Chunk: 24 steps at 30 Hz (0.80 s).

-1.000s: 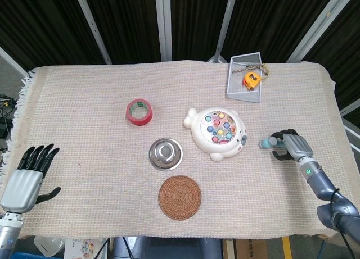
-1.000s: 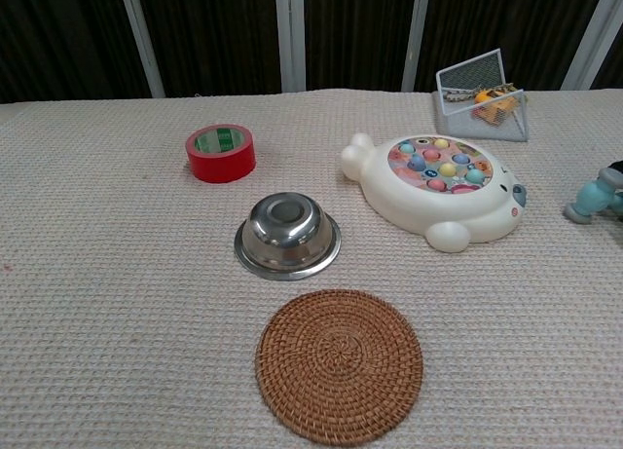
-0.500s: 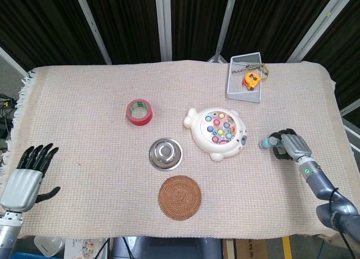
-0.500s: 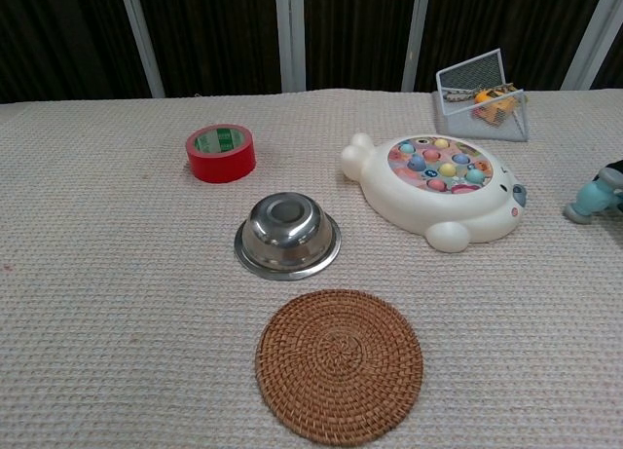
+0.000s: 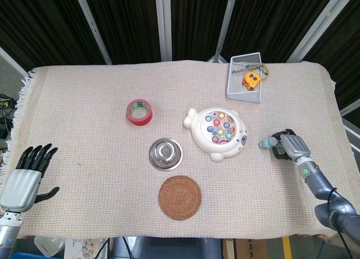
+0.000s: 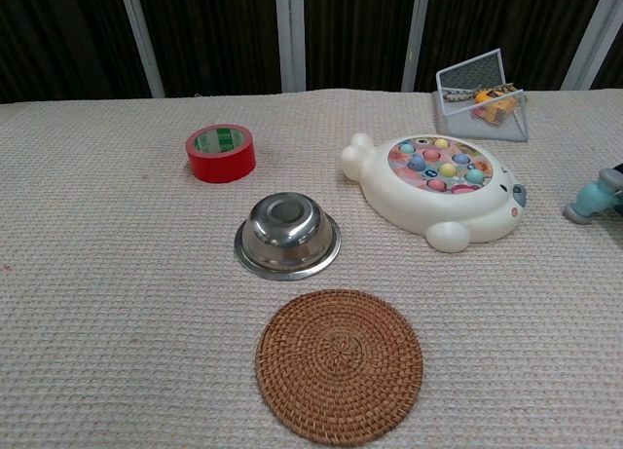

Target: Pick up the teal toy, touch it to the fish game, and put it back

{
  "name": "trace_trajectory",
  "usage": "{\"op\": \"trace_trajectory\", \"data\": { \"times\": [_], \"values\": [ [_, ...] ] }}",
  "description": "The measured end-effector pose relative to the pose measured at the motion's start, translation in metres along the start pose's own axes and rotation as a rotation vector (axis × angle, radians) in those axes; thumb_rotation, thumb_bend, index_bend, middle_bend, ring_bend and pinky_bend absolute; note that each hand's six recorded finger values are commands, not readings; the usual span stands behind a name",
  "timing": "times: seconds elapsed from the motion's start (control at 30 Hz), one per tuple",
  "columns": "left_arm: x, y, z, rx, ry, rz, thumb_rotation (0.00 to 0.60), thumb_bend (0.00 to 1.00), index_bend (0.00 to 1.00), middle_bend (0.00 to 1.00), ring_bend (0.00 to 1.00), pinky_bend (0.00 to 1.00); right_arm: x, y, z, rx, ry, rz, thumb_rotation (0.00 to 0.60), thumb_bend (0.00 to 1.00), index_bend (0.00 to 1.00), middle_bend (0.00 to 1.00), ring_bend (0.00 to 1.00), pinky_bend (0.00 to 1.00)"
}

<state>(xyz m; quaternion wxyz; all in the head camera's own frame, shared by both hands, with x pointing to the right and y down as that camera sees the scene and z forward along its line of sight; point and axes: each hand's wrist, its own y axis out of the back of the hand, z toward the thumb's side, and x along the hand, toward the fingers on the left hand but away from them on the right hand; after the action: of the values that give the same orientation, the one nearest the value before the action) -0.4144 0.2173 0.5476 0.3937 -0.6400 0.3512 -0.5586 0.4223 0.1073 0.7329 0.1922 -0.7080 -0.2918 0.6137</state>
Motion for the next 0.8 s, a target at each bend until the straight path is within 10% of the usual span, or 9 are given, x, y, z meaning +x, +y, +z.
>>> {"op": "trace_trajectory", "data": {
  "times": [0.8],
  "values": [
    [-0.0005, 0.0006, 0.0001, 0.004, 0.002, 0.001, 0.600, 0.16, 0.09, 0.00, 0.00, 0.00, 0.0014, 0.0039, 0.0021, 0.000, 0.024, -0.023, 0.600, 0.68, 0.67, 0.54, 0.34, 0.16]
  ]
}}
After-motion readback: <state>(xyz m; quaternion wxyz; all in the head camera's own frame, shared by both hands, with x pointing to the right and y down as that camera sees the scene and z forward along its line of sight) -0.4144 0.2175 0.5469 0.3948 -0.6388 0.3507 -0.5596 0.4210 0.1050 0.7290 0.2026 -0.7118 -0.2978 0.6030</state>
